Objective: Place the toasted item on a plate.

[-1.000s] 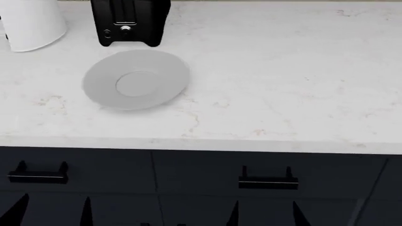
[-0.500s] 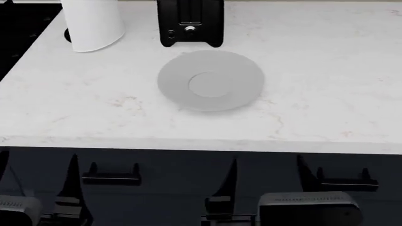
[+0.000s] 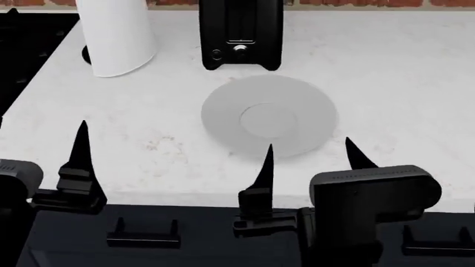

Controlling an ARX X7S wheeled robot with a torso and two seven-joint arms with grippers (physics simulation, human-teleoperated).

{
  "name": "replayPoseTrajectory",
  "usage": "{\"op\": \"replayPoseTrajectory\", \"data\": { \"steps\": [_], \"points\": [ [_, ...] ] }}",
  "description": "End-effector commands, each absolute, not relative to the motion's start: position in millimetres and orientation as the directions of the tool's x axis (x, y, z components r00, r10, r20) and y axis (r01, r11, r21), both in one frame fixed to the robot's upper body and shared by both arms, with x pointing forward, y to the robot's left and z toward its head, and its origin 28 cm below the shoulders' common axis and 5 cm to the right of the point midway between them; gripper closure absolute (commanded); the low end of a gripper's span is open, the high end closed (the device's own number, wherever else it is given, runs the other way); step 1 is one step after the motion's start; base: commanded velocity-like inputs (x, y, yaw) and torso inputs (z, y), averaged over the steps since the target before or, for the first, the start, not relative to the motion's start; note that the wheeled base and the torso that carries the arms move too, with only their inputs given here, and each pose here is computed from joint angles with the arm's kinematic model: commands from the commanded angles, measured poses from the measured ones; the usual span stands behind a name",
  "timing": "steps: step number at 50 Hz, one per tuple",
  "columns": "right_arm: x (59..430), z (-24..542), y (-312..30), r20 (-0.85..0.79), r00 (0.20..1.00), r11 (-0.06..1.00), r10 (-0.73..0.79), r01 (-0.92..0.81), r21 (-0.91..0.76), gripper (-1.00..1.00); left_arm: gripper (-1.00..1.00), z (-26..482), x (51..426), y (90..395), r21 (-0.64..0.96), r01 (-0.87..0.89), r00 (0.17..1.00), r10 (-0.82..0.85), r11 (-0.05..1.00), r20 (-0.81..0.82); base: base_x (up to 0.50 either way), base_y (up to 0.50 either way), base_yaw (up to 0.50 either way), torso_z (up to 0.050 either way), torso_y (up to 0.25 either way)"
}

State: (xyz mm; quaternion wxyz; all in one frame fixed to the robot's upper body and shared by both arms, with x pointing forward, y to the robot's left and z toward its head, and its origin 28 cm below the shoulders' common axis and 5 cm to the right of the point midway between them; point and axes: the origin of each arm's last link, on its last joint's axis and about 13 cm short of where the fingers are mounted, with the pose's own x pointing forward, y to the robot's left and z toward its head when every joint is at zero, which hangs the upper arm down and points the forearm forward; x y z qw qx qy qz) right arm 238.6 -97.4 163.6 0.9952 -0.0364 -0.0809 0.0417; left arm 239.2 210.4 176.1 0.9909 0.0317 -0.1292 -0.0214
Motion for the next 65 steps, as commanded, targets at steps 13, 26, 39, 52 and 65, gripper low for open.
{"op": "replayPoseTrajectory", "data": {
  "steps": [13, 26, 39, 52, 65],
  "points": [
    [241, 180, -100, 0.21, 0.974, 0.995, 0.084, -0.07, -0.074, -1.0, -1.0, 185, 242, 212, 0.068, 0.036, 0.962, -0.053, 0.997, 0.269, 0.5, 0.17, 0.0, 0.05, 0.0],
    [240, 189, -101, 0.232, 0.97, 0.996, 0.069, -0.056, -0.063, -1.0, -1.0, 198, 241, 215, 0.065, 0.015, 0.959, -0.032, 0.998, 0.281, 0.18, 0.17, 0.0, 0.05, 0.0],
    [242, 198, -98, 0.248, 0.966, 0.996, 0.075, -0.059, -0.071, -1.0, -1.0, 207, 239, 220, 0.071, -0.012, 0.951, -0.011, 0.997, 0.308, 0.27, 0.35, 0.0, 0.05, 0.0],
    [248, 219, -97, 0.246, 0.964, 0.995, 0.097, -0.086, -0.056, -1.0, -1.0, 224, 244, 220, 0.078, -0.006, 0.946, -0.02, 0.997, 0.324, 0.22, 0.0, 0.0, 0.05, 0.0],
    [255, 229, -94, 0.232, 0.966, 0.993, 0.116, -0.105, -0.061, -1.0, -1.0, 244, 254, 224, 0.07, -0.016, 0.938, -0.009, 0.997, 0.346, 0.22, 0.0, 0.0, 0.05, 0.0]
  ]
}}
